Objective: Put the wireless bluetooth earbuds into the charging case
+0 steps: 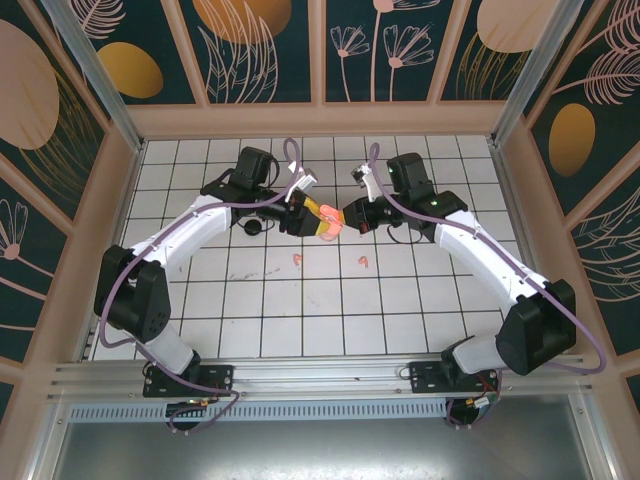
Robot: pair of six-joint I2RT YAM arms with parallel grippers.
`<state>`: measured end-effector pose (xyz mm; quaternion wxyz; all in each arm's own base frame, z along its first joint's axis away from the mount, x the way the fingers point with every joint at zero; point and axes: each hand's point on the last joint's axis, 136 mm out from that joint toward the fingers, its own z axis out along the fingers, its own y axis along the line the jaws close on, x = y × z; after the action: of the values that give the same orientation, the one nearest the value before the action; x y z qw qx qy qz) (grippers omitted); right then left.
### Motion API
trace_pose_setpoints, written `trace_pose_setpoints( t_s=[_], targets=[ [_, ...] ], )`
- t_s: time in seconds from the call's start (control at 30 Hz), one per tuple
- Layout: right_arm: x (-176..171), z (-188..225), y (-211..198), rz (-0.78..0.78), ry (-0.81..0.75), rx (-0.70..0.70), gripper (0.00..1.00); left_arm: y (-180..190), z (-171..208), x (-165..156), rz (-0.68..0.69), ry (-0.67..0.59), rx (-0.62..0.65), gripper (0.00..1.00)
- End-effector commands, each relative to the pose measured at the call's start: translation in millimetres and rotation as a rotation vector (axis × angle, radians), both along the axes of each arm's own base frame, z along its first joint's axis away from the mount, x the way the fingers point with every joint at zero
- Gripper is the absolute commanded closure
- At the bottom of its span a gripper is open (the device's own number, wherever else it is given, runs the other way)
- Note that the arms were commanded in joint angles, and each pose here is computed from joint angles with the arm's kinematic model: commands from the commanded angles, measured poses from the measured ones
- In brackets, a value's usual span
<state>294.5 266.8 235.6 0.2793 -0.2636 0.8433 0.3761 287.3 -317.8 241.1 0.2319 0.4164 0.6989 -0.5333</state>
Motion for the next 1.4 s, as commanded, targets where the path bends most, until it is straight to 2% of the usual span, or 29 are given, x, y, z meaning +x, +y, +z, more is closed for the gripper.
trace_pose_setpoints(
  t_s=[0.0, 0.13, 0.4, 0.7, 0.77, 0.83, 0.9, 0.97, 1.07, 1.17, 1.37],
  targets=[
    [4.4, 11.2, 4.0, 0.009, -0.038, 0.005, 1.0, 0.8, 2.1, -5.6, -0.039, -0.009, -0.028, 0.42],
    [5.2, 10.7, 4.3, 0.007, -0.036, 0.005, 1.0, 1.6, 0.4, -7.9, -0.044, -0.005, -0.028, 0.45],
    [5.4, 12.5, 5.9, 0.009, -0.035, 0.016, 1.0, 1.4, -0.5, -8.3, -0.046, -0.001, -0.031, 0.59],
    [7.4, 16.9, 8.4, 0.0, -0.04, 0.026, 1.0, -0.4, -0.6, -5.8, -0.032, 0.003, -0.054, 0.85],
    [9.2, 19.0, 7.0, -0.017, -0.044, 0.024, 0.93, -0.7, -0.2, -5.4, -0.023, -0.003, -0.065, 0.87],
    [11.4, 22.8, 4.4, -0.043, -0.051, 0.026, 0.73, -0.2, -1.9, -2.4, 0.008, -0.011, -0.072, 0.91],
    [13.5, 27.7, 0.4, -0.075, -0.059, 0.03, 0.56, 0.5, -1.0, 4.6, 0.063, -0.04, -0.078, 0.95],
    [14.7, 33.0, -4.0, -0.108, -0.06, 0.04, 0.48, 2.8, 0.5, 14.2, 0.134, -0.071, -0.079, 0.97],
    [14.6, 33.1, -12.5, -0.17, -0.039, 0.037, 0.44, 10.9, 4.0, 31.7, 0.257, -0.107, -0.078, 1.0],
    [12.9, 19.7, -21.5, -0.241, 0.016, 0.01, 0.43, 32.2, 8.3, 56.2, 0.438, -0.156, -0.075, 1.0],
    [7.5, -35.7, -27.2, -0.367, 0.14, -0.072, 0.43, 94.8, 29.2, 85.7, 0.771, -0.232, -0.163, 1.0]
  ],
)
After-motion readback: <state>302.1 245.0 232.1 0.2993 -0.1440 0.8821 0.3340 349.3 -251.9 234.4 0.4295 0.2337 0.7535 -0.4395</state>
